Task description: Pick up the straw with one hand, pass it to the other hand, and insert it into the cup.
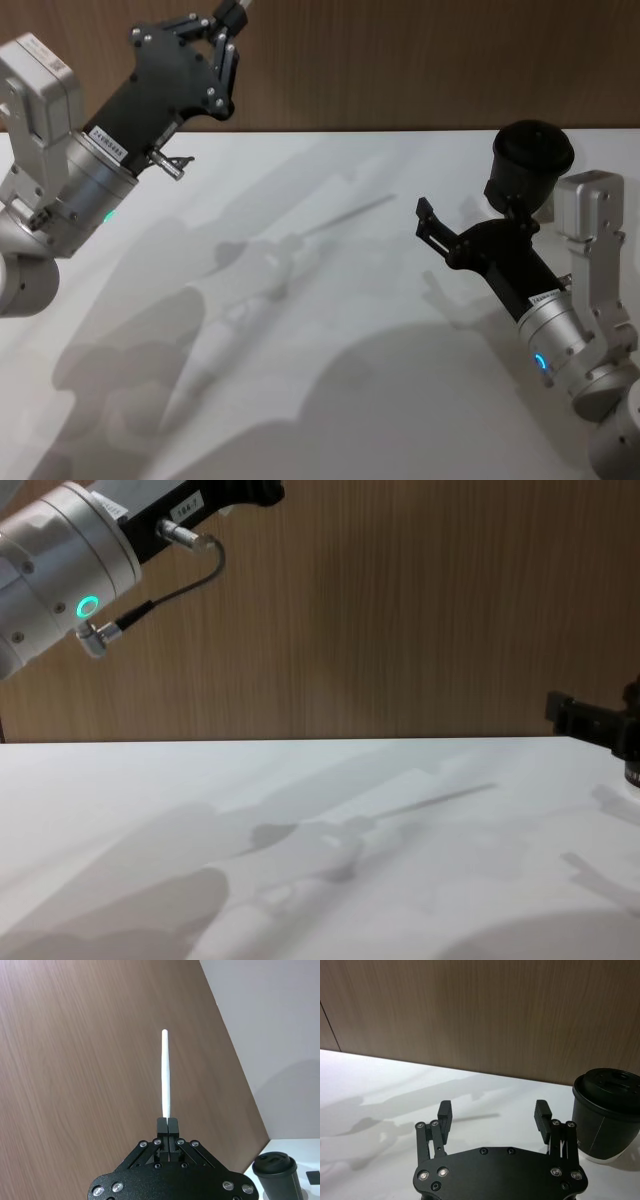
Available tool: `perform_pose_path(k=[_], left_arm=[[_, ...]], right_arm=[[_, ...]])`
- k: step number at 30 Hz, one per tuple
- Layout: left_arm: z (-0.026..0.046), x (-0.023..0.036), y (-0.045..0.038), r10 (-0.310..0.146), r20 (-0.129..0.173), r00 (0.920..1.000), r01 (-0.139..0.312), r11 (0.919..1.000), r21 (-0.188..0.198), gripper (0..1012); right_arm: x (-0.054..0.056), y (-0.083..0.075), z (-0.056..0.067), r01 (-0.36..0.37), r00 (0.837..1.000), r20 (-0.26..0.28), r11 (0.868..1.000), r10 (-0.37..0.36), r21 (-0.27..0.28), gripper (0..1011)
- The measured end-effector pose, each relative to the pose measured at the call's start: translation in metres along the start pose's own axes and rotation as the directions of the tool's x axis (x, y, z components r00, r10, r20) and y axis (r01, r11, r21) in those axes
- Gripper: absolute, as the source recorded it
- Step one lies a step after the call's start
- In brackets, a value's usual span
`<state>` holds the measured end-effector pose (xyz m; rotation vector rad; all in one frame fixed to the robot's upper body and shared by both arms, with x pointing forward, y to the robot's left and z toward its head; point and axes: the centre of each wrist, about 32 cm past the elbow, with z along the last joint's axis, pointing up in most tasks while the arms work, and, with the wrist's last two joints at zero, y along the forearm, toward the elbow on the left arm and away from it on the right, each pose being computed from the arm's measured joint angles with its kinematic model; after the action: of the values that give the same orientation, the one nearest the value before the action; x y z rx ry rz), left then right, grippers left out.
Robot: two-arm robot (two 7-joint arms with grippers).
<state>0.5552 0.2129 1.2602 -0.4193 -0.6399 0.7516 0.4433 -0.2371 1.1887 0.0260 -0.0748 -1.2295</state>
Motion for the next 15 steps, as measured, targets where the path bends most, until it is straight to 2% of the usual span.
perform_pose_path(k=[15], left_arm=[[0.0034,0.0011,-0.004,-0.019,0.015,0.9997,0.019,0.9997,-0.017,10]], right_arm=[[0.0,0.0,0.0,0.0,1.0,0.0,1.0,0.0,0.0,1001]])
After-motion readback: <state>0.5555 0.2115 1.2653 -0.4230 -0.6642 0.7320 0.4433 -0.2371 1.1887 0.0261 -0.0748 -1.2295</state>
